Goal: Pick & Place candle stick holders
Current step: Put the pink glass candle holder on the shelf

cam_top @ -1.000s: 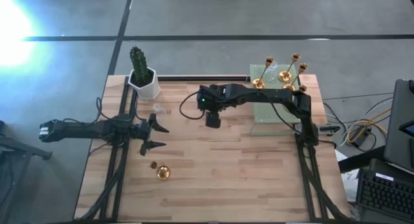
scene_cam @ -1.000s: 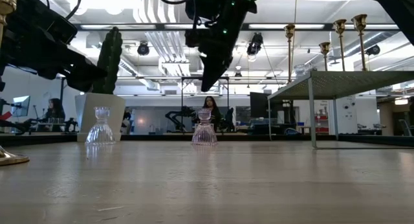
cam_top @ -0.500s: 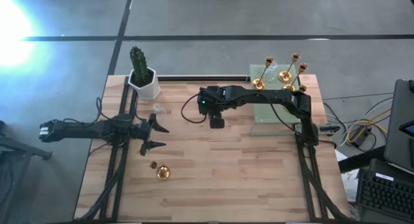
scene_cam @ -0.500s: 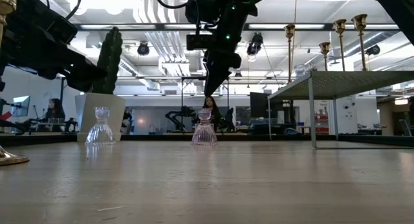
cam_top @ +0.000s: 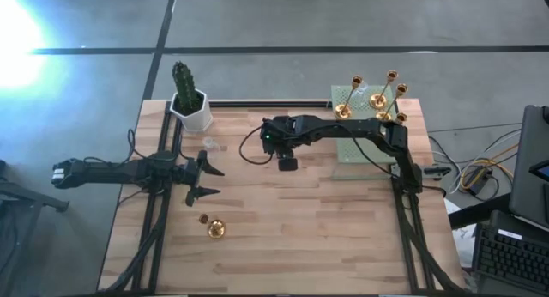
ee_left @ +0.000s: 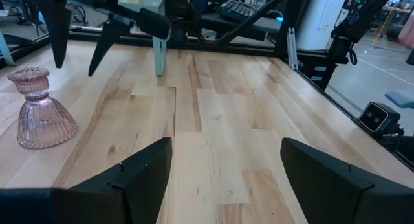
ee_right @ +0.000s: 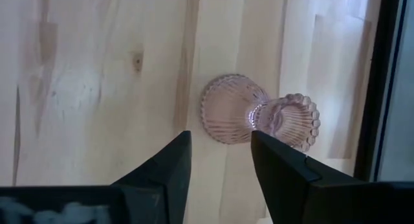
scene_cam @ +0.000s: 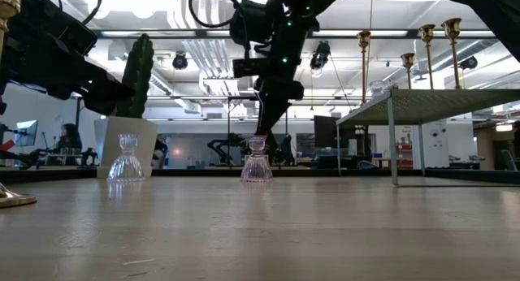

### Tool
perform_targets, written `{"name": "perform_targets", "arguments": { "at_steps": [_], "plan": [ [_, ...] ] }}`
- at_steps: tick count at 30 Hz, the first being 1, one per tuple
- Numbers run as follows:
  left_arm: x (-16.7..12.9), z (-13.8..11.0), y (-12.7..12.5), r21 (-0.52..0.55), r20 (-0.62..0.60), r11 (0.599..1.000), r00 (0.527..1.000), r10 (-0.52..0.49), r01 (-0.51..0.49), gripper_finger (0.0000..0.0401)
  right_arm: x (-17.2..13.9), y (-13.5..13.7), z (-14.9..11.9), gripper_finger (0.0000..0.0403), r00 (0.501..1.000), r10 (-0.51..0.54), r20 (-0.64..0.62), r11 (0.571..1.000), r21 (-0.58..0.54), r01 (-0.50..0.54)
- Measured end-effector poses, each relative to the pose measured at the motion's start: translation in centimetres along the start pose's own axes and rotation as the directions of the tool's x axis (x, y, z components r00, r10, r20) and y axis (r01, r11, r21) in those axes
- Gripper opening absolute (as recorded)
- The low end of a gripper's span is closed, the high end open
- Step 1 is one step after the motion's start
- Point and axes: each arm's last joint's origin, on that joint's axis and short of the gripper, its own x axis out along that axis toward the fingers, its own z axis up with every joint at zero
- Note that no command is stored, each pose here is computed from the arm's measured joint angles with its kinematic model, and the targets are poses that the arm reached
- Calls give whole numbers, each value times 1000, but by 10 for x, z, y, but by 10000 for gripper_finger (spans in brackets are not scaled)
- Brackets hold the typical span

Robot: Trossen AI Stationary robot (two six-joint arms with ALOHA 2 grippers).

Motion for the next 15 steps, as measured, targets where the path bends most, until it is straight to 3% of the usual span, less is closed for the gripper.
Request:
{"name": "perform_targets", "arguments": {
  "at_steps": [8, 15],
  "plan": [
    [0, 0, 0, 0, 0, 1000, 1000, 0, 0, 294, -10, -9, 8, 152, 998, -47, 43, 998, 49, 44],
    [0, 0, 0, 0, 0, 1000, 1000, 0, 0, 294, -15, -15, 14, 189, 993, -72, 97, 997, 46, 68]
  ]
}}
